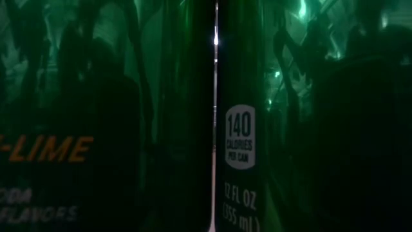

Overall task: Sort soda cans
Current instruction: Put the top green soda can into the middle transparent bin

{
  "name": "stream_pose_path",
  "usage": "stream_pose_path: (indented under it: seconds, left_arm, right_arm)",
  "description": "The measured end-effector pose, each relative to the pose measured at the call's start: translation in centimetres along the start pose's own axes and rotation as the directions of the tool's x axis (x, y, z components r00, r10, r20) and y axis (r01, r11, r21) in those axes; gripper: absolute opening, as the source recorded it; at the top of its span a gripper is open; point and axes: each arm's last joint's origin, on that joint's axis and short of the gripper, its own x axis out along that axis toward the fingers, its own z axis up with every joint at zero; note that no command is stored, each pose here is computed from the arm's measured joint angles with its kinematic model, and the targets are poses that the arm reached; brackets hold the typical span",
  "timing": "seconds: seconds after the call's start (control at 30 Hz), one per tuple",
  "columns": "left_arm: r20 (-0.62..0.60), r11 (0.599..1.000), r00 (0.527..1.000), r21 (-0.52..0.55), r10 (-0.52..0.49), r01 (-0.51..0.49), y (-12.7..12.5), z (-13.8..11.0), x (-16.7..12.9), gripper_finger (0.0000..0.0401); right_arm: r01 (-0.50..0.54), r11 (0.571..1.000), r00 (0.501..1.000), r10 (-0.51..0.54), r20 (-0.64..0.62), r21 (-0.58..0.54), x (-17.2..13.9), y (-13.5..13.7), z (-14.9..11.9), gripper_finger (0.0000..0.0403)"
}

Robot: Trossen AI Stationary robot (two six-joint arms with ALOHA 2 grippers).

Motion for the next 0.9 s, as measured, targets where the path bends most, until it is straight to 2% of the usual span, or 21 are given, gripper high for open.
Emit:
stream_pose_path:
  seconds: [0.23, 0.47, 0.9]
  left_arm:
    - [0.002, 1.000, 1.000, 0.002, 0.000, 0.000, 0.0, 0.0, 0.0, 0.0375]
    - [0.006, 1.000, 1.000, 0.008, -0.001, 0.001, 0.0, 0.1, 0.0, 0.0375]
    - [0.007, 1.000, 1.000, 0.011, 0.001, -0.001, 0.0, 0.1, 0.0, 0.0375]
  right_arm:
    - [-0.070, 0.997, 0.997, 0.070, -0.019, -0.016, 1.7, 1.2, -0.1, 0.0385]
    - [-0.037, 0.999, 0.999, 0.037, 0.000, -0.038, 2.4, 1.1, 0.0, 0.0385]
    - [-0.068, 0.995, 0.997, 0.071, 0.037, -0.066, 4.6, 1.4, 0.2, 0.0385]
